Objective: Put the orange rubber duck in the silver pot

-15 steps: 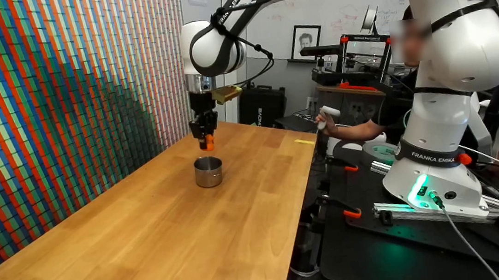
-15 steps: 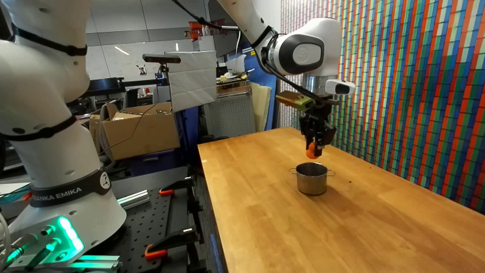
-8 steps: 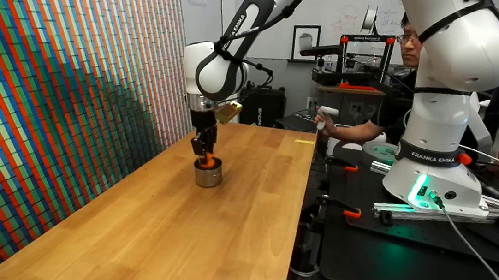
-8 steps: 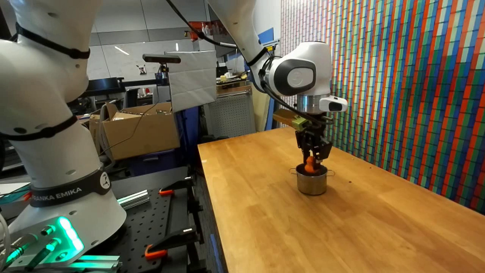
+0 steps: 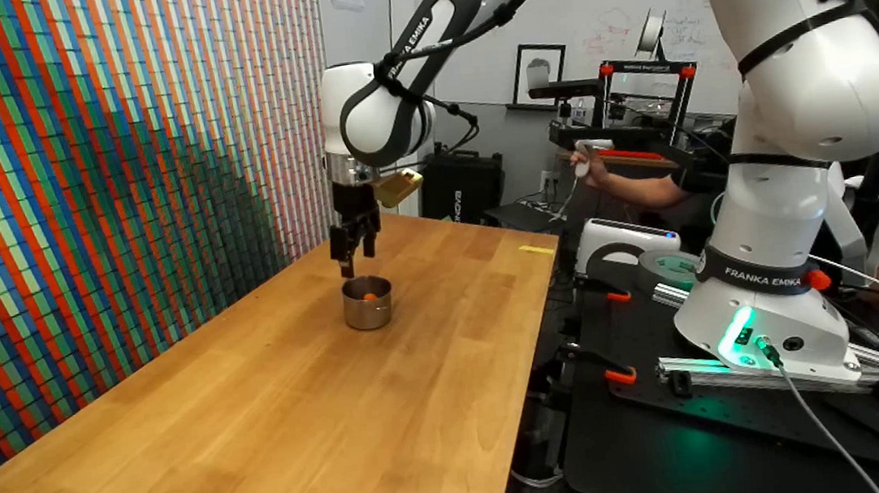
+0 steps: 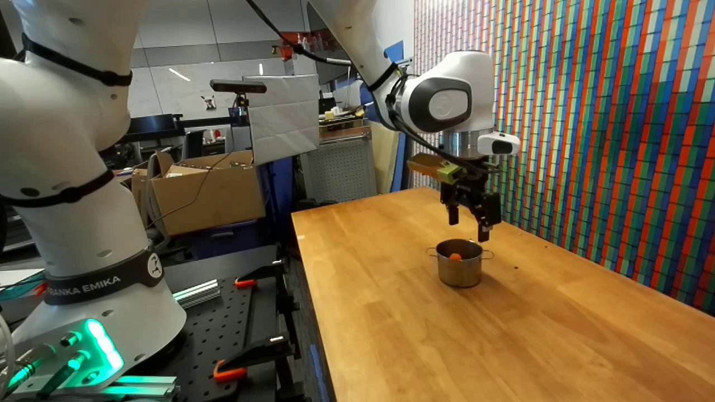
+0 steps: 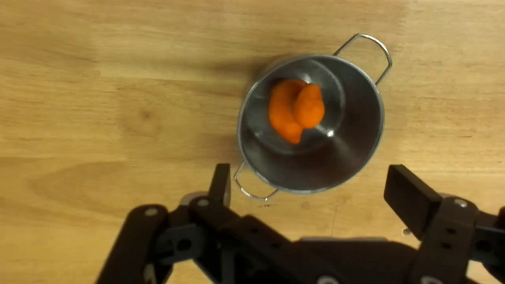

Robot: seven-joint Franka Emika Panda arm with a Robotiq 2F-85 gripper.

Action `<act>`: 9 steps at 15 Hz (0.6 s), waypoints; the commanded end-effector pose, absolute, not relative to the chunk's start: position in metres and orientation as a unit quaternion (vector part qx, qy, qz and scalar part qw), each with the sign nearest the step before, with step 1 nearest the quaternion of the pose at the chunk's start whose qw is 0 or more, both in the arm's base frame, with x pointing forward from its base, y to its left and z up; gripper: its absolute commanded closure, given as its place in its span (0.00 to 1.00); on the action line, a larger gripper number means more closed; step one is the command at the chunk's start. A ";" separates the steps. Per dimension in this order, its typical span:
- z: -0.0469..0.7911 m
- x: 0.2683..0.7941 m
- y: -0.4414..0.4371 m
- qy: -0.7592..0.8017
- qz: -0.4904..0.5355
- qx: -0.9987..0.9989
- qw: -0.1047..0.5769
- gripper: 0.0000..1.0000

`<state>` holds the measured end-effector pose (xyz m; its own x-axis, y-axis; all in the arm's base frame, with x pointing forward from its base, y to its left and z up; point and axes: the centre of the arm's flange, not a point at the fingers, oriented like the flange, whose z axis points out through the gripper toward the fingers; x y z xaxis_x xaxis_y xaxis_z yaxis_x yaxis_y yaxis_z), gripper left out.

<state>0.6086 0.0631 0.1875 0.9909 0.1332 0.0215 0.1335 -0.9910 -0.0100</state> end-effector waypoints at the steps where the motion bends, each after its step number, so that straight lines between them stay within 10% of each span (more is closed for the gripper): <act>1: 0.260 0.619 0.048 -0.068 -0.004 -0.998 -0.010 0.00; 9: 0.391 0.588 -0.025 -0.033 0.092 -0.995 -0.019 0.00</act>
<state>0.6005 0.0058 0.3513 0.9894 0.0758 -0.1241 0.0790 -0.9967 0.0211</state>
